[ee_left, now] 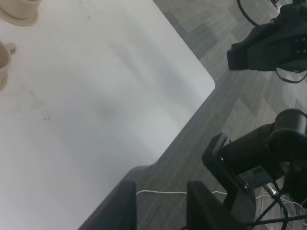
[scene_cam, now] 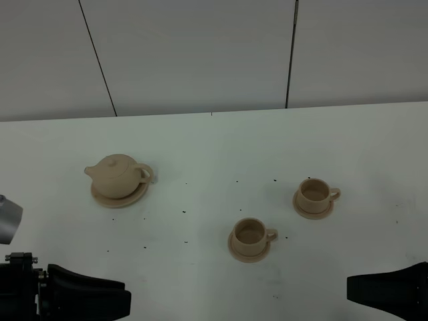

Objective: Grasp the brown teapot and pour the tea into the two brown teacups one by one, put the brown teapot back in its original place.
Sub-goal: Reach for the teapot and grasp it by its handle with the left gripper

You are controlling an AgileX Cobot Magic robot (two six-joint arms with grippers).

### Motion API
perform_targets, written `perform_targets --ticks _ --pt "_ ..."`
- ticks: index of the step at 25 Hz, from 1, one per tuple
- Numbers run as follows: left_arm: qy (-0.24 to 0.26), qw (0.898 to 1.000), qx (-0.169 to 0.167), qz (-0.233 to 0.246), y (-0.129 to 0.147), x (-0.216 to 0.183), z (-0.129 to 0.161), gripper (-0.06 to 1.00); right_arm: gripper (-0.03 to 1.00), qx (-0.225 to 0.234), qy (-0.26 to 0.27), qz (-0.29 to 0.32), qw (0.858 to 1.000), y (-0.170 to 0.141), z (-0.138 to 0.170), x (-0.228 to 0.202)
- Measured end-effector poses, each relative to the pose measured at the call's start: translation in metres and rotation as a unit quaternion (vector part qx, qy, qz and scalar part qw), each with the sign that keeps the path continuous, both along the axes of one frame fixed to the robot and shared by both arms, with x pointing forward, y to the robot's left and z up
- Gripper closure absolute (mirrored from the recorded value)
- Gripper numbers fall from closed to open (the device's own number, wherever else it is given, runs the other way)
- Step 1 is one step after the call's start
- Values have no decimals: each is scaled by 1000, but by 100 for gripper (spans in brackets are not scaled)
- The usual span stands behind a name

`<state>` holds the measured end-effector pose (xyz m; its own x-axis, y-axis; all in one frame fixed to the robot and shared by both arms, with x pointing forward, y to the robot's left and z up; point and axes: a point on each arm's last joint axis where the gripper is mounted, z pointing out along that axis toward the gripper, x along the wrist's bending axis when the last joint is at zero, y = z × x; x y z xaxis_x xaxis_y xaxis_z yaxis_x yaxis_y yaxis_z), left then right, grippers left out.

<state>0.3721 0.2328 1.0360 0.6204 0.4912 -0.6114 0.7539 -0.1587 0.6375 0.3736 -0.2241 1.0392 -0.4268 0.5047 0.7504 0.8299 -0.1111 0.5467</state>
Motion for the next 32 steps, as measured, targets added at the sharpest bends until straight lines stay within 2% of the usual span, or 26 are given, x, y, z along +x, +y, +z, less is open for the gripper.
perform_targets --ticks 26,32 --pt "3 1000 -2 2 0 0 0 62 73 0 0 -1 1000 0 0 0" --pt "7 1000 -3 6 0 0 0 62 73 -8 -5 -20 1000 -2 -1 3"
